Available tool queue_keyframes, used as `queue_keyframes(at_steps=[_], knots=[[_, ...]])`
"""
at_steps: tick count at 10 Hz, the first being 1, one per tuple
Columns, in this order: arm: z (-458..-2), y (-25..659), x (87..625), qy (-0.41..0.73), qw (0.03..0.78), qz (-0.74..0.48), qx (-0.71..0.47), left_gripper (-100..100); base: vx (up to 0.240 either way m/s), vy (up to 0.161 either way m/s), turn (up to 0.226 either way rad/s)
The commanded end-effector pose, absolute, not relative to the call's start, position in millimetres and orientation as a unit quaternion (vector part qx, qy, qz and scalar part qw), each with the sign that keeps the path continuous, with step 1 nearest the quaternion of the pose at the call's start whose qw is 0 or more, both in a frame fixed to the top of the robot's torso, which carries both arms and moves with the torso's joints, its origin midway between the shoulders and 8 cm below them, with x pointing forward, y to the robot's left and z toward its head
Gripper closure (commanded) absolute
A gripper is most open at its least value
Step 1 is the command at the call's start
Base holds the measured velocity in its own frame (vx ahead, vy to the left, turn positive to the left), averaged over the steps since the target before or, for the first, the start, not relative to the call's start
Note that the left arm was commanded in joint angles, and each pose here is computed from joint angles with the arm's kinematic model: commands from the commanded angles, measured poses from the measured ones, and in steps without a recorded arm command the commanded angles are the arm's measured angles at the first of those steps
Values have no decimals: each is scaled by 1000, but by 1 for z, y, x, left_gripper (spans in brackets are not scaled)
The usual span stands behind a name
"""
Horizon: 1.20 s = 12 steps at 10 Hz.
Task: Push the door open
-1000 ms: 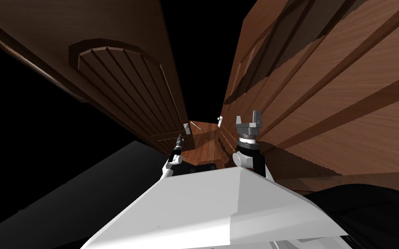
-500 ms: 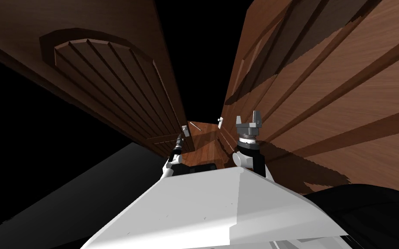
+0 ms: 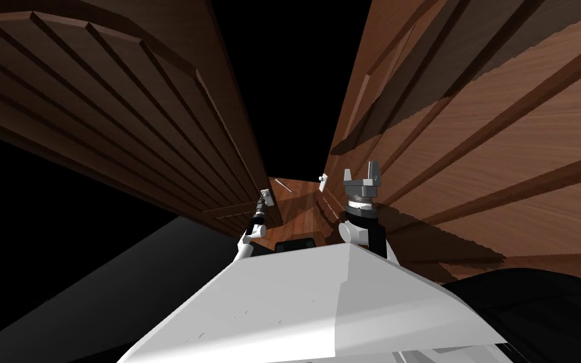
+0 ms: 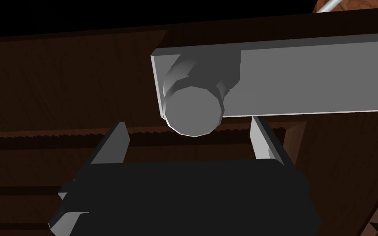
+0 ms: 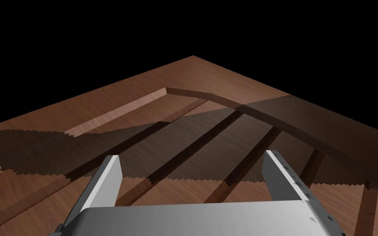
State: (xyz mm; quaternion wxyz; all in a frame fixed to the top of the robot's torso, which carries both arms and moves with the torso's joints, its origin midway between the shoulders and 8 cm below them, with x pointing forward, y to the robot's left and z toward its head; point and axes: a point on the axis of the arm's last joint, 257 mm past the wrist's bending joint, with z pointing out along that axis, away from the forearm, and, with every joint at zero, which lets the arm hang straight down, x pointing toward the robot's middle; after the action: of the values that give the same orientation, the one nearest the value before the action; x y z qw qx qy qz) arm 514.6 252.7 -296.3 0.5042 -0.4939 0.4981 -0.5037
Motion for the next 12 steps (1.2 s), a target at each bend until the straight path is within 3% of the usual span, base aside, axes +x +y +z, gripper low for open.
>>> queue_keyframes(at_steps=[1,3,4,9,12], knots=[[-296,254,516,496,506,-503,-494,-100,202,5,-24],[-296,254,516,496,506,-503,-494,-100,144,-5,-13],[-296,254,516,496,506,-503,-494,100,-11,2,6],[-296,254,516,496,506,-503,-494,100,-17,1,-1],[-298,251,519,496,508,-499,-496,100,147,12,112]])
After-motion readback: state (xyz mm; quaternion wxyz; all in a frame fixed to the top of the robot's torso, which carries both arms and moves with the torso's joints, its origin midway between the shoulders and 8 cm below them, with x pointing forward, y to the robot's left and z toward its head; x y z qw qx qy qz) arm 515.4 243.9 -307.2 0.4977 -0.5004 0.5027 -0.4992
